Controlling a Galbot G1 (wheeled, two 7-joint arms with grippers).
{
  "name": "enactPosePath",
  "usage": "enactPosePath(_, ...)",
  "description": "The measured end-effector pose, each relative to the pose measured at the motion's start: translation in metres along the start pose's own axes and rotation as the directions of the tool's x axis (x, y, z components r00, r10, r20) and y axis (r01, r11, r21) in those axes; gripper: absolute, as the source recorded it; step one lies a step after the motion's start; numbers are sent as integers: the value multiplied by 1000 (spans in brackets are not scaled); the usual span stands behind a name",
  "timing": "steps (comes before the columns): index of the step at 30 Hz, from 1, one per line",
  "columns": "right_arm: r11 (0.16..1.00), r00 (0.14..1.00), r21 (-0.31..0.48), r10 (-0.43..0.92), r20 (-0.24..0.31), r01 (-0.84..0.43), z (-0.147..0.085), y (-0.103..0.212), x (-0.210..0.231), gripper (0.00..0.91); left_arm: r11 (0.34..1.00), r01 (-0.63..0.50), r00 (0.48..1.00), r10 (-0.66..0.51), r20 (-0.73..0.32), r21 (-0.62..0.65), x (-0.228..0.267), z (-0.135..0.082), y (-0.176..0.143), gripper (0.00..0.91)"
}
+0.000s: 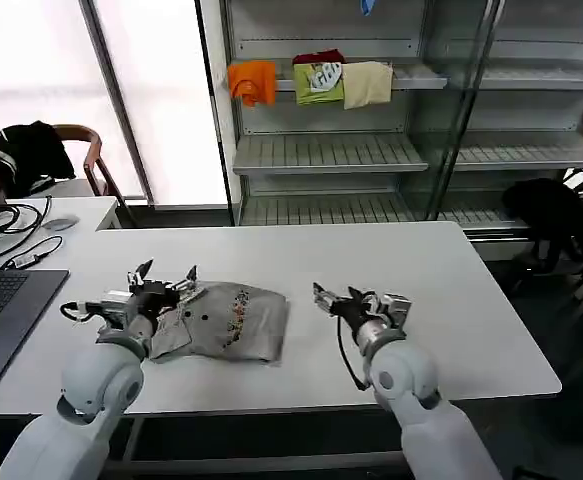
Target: Fold and organize the clothes.
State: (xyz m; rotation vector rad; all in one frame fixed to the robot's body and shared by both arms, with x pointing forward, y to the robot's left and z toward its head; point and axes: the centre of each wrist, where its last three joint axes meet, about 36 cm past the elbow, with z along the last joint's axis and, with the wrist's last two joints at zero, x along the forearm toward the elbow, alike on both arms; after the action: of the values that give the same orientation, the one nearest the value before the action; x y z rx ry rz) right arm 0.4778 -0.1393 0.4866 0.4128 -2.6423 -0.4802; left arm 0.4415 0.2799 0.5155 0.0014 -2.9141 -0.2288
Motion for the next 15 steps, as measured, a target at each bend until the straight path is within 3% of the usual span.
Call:
enactPosePath(6,999,997,-21,-34,-75,33,15,25,-18,907,999,53,999,-53,-4,8,5,3,13,907)
enactPosePath(15,998,990,-41,-44,-137,39,30,50,-31,877,996,91,996,-91,-15,6,8,7,25,907)
